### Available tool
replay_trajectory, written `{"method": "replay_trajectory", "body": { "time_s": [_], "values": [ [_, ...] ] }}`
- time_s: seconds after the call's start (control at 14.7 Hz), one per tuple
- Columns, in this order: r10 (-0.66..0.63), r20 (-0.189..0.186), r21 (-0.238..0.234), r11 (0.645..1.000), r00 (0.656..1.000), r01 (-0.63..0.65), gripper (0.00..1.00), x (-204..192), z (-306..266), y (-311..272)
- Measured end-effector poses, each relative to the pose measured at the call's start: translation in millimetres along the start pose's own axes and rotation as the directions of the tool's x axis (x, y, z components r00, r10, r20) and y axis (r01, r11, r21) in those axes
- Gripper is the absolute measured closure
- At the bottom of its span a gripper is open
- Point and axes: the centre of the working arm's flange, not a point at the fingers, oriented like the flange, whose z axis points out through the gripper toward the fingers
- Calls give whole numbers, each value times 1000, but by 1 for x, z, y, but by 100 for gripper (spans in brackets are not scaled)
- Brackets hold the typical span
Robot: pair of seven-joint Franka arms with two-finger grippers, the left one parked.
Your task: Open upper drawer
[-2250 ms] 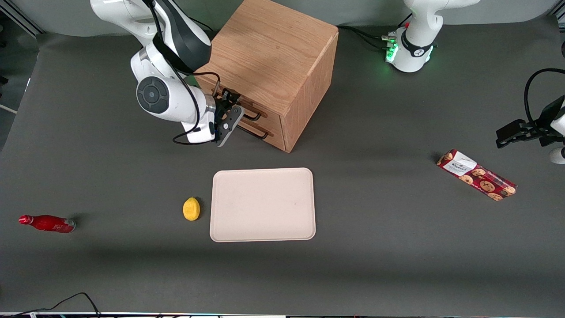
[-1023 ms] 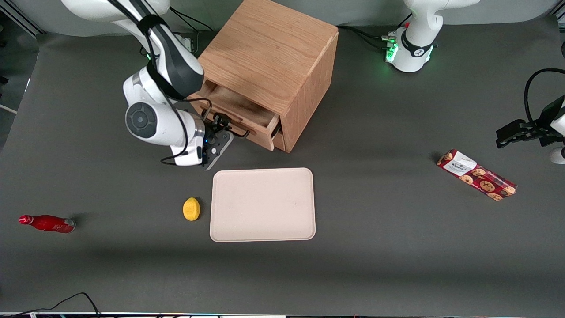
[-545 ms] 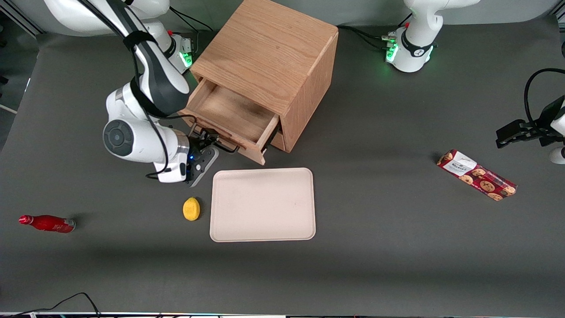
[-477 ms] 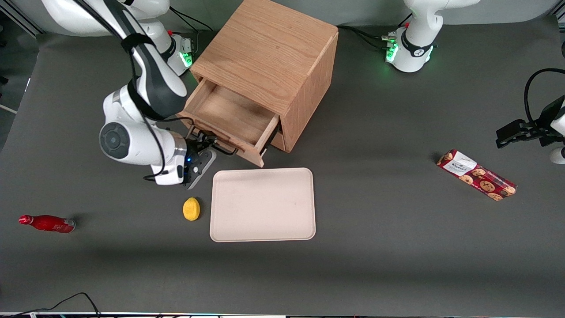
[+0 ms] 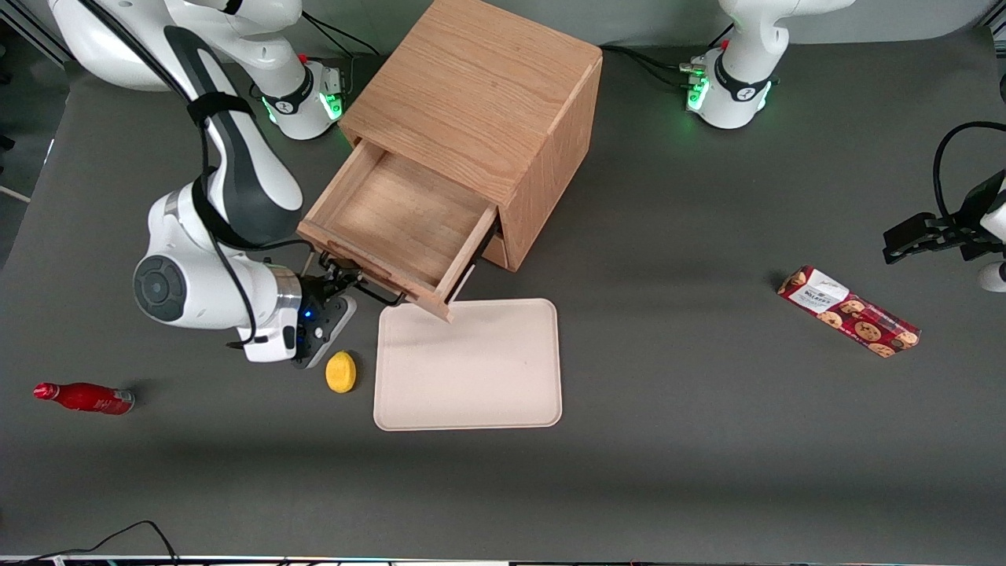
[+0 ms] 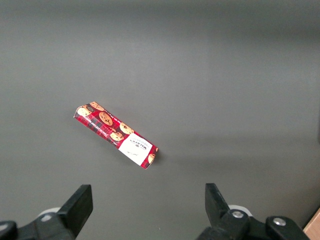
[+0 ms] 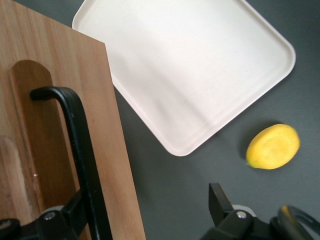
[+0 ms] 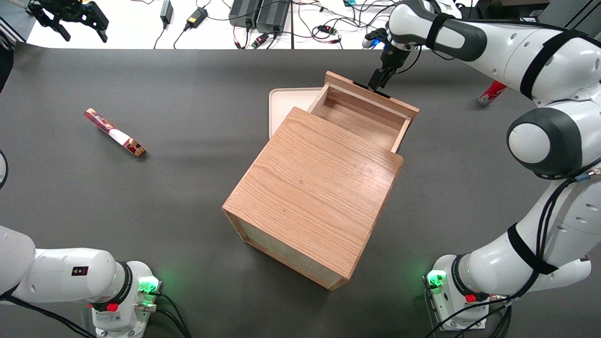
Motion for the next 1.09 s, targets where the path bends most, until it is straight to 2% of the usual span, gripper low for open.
{"method": "replay_trajectory", "body": {
  "time_s": [0.75, 1.09],
  "values": [
    [-77, -14, -55, 996, 997, 76, 0, 2, -24, 50],
    [-94, 8, -34, 995, 996, 94, 0, 4, -37, 40]
  ]
}}
